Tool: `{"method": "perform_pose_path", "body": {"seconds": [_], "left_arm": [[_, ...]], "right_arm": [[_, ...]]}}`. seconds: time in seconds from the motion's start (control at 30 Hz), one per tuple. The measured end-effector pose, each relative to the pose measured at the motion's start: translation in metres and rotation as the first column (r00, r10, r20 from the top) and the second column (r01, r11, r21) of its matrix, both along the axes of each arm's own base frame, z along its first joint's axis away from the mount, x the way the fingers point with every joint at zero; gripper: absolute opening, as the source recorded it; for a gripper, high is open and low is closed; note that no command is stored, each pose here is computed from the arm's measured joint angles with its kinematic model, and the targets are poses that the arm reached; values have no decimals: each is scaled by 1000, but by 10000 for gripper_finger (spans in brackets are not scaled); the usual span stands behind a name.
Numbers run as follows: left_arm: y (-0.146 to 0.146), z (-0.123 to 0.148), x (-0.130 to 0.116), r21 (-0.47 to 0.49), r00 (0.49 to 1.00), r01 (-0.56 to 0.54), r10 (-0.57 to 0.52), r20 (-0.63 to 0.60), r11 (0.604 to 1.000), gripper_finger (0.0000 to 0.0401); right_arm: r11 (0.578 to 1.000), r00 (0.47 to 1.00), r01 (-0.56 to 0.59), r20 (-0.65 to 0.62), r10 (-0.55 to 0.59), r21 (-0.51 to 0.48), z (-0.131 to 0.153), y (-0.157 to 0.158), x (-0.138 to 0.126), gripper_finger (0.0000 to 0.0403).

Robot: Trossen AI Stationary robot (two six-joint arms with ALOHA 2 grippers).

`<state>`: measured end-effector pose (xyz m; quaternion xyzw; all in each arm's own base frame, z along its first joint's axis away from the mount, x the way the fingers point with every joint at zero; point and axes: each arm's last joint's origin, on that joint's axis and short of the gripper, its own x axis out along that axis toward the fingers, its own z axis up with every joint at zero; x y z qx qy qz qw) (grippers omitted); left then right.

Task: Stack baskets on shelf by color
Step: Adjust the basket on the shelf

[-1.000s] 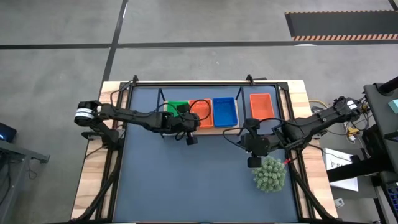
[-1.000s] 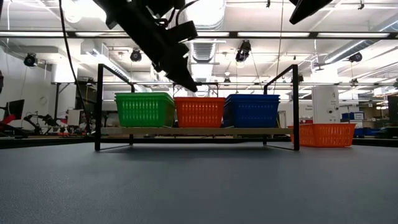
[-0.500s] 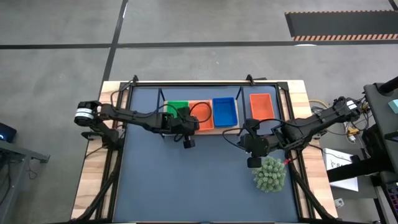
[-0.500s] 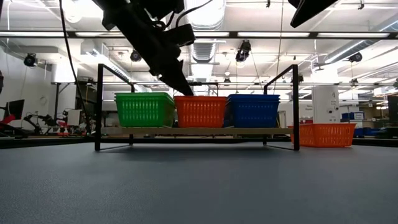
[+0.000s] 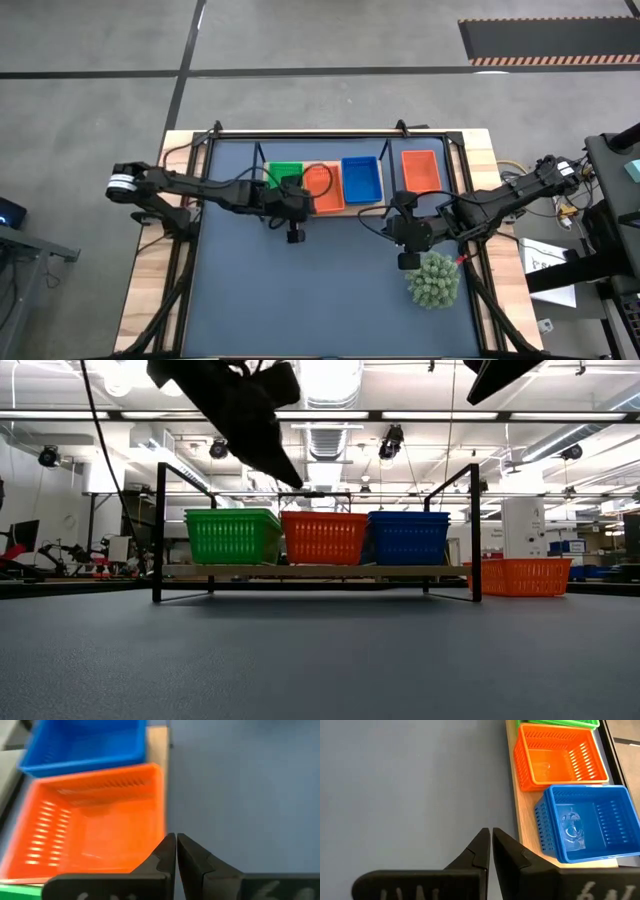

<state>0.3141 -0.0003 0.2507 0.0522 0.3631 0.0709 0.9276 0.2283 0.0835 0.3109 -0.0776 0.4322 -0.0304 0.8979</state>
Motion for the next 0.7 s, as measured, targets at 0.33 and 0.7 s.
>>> {"method": "perform_pose_path", "body": {"seconds": [0.33,0.7], "left_arm": [[-5,-37,11,43,991,-66,70,-111,997,0],[0,-29,11,73,989,-124,130,-73,990,0]], "right_arm": [[1000,1000,-3,-1,3,-2,0,0,0,13],[1000,1000,0,0,0,0,0,0,0,13]]}}
